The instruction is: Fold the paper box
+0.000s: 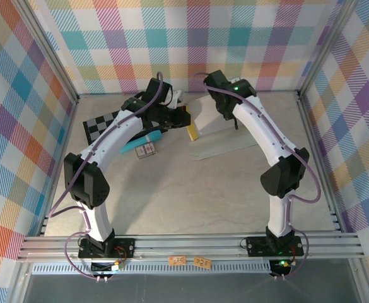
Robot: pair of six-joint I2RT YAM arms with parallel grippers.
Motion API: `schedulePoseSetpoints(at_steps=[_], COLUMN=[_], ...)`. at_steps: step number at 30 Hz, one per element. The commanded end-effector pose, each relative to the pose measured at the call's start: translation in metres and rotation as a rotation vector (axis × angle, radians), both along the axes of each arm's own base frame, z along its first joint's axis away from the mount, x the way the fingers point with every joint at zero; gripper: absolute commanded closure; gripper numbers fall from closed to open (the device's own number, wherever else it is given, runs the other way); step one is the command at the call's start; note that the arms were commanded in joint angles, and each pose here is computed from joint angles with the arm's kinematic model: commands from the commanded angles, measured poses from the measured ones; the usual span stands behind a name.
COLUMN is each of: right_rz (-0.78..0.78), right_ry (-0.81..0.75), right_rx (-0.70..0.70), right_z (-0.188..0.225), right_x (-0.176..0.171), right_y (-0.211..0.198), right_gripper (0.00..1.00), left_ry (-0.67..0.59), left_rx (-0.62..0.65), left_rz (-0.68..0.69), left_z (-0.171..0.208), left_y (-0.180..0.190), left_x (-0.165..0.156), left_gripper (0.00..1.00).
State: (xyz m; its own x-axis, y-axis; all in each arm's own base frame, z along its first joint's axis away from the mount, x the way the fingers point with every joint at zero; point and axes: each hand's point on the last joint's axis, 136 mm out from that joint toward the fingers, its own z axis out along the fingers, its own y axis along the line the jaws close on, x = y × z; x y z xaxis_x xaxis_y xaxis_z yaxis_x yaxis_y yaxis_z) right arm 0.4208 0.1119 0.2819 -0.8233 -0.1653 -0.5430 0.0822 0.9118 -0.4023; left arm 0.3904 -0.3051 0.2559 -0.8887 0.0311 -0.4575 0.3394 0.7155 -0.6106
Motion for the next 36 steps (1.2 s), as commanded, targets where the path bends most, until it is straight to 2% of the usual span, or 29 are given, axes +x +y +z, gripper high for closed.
schedulePoseSetpoints(at_steps=[1, 5, 13, 18, 25, 31, 36], right_rz=[0.018, 0.01, -0.013, -0.016, -0.008, -0.008, -0.039], right_ry=[0.009, 0.0, -0.019, -0.007, -0.015, -0.037, -0.057], right_rx=[0.211, 0.269, 0.351, 0.362, 0.328, 0.26, 0.114], right_z=[0.013, 0.022, 0.035, 0.031, 0.027, 0.027, 0.031], right_x=[-0.006, -0.006, -0.001, 0.004, 0.014, 0.022, 0.017], right_y=[0.009, 0.005, -0.004, -0.004, -0.006, -0.013, -0.022], right_gripper=[0.74, 0.64, 0.58, 0.58, 0.72, 0.99, 1.0], left_ry=[-0.052, -0.051, -0.048, -0.05, -0.049, -0.046, -0.043], left_rx=[-0.072, -0.073, -0.07, -0.07, -0.069, -0.066, -0.058], left_rz=[-0.054, -0.058, -0.061, -0.064, -0.067, -0.071, -0.069], left_z=[0.034, 0.034, 0.033, 0.034, 0.034, 0.033, 0.032], left_y=[-0.007, -0.007, -0.008, -0.008, -0.008, -0.009, -0.009], left_x=[-0.015, -0.016, -0.016, -0.016, -0.017, -0.018, -0.017], left_gripper=[1.0, 1.0, 1.0, 1.0, 1.0, 1.0, 1.0])
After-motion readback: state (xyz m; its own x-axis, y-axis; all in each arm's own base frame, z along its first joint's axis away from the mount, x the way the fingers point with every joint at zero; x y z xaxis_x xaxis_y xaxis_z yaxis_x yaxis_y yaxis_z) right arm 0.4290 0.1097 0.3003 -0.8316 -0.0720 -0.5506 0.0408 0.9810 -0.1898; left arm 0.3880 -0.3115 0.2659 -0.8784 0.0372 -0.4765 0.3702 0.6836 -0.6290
